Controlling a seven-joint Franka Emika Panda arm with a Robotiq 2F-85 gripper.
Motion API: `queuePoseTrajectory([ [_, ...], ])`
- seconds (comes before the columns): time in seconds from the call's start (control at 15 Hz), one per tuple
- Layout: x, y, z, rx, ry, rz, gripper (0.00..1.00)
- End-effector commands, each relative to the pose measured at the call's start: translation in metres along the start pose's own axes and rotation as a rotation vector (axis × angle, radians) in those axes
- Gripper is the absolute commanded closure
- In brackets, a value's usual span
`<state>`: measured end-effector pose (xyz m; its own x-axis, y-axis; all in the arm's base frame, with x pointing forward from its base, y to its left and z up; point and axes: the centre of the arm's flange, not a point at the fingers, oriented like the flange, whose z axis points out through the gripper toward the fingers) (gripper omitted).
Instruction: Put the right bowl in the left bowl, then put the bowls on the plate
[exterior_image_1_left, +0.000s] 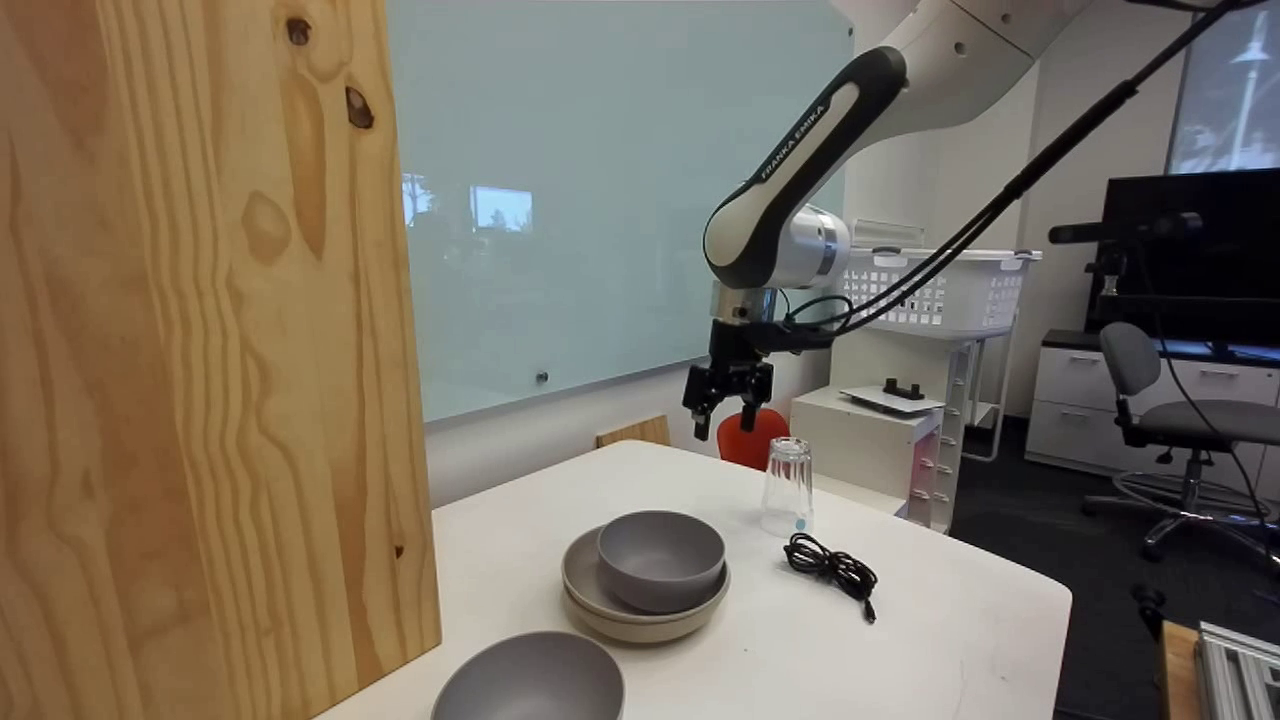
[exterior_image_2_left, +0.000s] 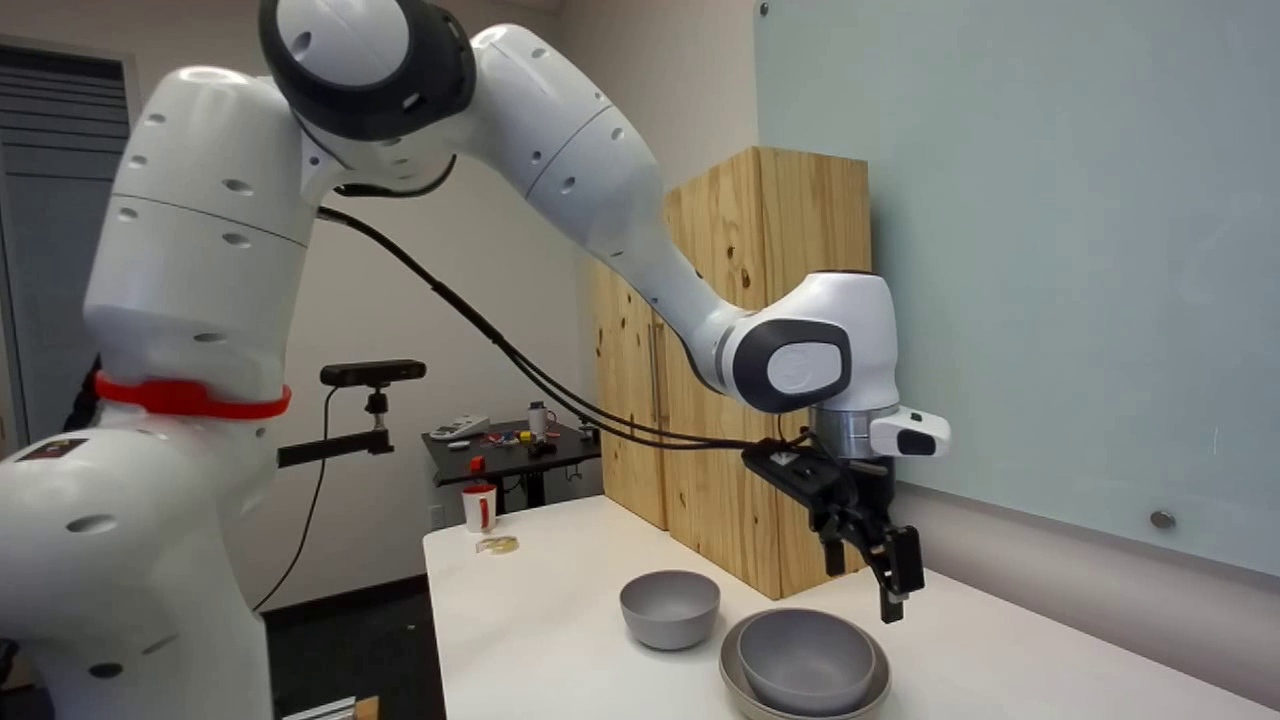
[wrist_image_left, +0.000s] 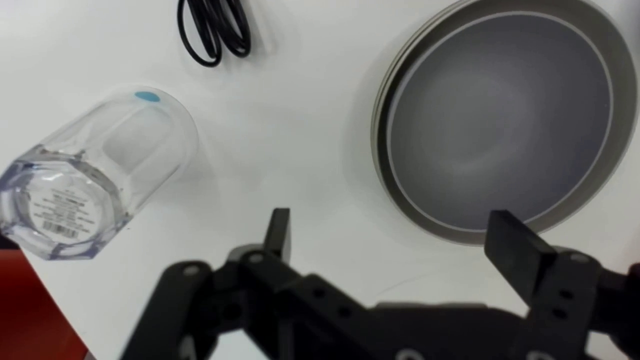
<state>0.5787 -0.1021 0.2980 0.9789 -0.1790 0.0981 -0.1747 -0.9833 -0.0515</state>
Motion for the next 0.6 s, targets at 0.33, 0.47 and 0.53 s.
queuePoseTrajectory([
  [0.33,-0.008,0.002,0.035,0.005,-0.054,0.006,0.0],
  [0.47,-0.009,0.002,0.039,0.005,-0.06,0.006,0.0],
  [0.53,-0.009,0.002,0.039,0.005,-0.06,0.006,0.0],
])
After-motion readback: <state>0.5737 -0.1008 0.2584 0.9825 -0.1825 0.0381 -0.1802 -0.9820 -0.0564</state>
